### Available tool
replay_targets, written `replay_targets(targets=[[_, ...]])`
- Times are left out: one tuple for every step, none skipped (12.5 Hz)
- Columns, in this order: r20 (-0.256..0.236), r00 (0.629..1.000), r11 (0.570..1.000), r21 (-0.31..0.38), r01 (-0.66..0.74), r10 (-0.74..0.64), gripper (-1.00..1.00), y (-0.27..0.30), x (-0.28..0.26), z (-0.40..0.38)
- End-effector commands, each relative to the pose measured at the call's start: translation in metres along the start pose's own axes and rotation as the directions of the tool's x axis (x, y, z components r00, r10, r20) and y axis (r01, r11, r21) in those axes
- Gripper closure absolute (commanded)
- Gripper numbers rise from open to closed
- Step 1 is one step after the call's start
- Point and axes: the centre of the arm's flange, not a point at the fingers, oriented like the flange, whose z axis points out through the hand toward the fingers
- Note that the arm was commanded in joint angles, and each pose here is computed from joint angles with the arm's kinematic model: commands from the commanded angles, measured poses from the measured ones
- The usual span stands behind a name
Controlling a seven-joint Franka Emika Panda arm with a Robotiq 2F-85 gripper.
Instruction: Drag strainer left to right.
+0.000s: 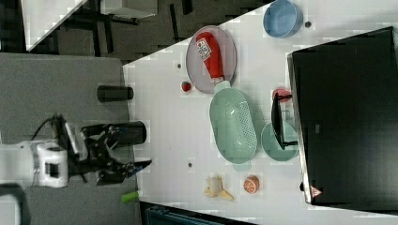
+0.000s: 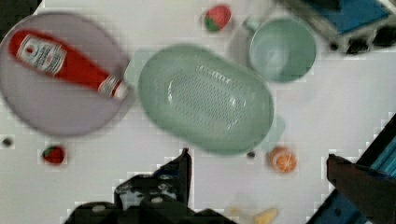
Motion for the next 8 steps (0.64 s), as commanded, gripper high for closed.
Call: replay_targets(targets=[[0.014, 0.992, 0.992, 0.003, 0.125, -0.125, -1.00, 0.004, -0.007, -0.007], [0.012, 0.991, 0.991, 0.007, 0.137, -0.137, -1.00, 0.009, -0.009, -0.012], [0.022, 0.991, 0.991, -0.001, 0.135, -0.135, -1.00, 0.012, -0.010, -0.012], [0.031, 0.991, 0.991, -0.009, 0.133, -0.132, -1.00, 0.015, -0.010, -0.012], [0.032, 0.991, 0.991, -0.010, 0.132, -0.132, -1.00, 0.015, -0.010, -0.012], [0.032, 0.991, 0.991, -0.010, 0.134, -0.133, -1.00, 0.014, -0.011, -0.011], [0.032, 0.990, 0.991, -0.011, 0.135, -0.134, -1.00, 0.014, -0.011, -0.011], [0.032, 0.990, 0.991, -0.011, 0.135, -0.134, -1.00, 0.014, -0.011, -0.011]])
